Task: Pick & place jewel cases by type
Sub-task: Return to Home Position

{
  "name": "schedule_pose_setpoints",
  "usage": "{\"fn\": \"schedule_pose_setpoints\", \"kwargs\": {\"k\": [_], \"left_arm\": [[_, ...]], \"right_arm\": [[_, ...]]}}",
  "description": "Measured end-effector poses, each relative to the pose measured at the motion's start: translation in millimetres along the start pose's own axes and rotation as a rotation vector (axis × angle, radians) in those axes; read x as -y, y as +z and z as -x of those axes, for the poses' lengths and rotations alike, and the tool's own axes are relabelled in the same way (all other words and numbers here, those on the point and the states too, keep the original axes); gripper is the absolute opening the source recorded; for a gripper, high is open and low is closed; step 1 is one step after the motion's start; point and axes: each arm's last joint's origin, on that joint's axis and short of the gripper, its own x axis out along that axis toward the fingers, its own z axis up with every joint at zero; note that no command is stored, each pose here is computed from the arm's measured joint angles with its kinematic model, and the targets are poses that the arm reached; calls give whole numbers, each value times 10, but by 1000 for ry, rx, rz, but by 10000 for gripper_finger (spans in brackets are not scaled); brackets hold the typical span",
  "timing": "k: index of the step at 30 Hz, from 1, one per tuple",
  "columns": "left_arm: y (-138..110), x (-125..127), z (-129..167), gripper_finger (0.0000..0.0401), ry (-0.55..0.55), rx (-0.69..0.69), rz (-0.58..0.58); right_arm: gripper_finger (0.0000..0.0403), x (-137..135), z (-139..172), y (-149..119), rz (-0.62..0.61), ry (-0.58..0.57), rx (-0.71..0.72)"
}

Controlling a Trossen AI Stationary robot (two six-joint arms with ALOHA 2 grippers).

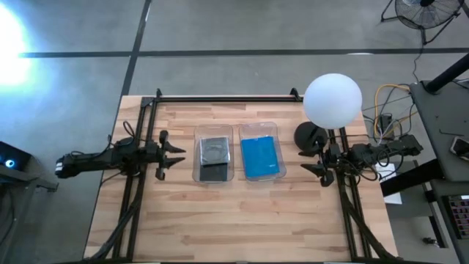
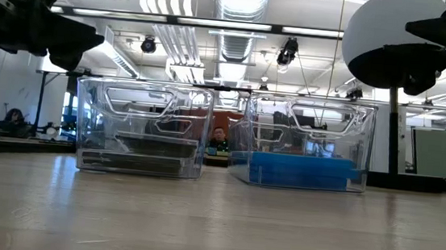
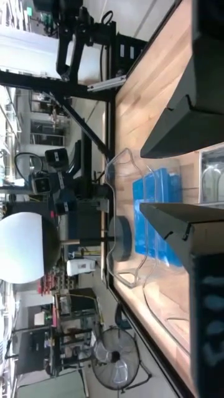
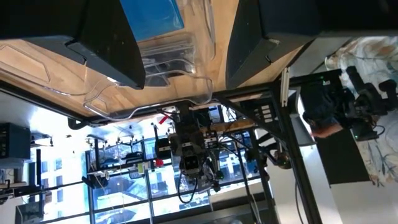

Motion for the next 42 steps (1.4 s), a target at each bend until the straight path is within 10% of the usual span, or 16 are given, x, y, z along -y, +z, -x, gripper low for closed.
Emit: {"fn": "schedule_pose_setpoints", "kwargs": {"k": [31,42], "left_arm": [[-30,-1,-26,108,-3,-41,5],[-31,-1,-27,108,-3,-42,5]], "right_arm": [[219,43,11,23,-16,-5,22],[219,80,4,-10,143,231,-56]]}}
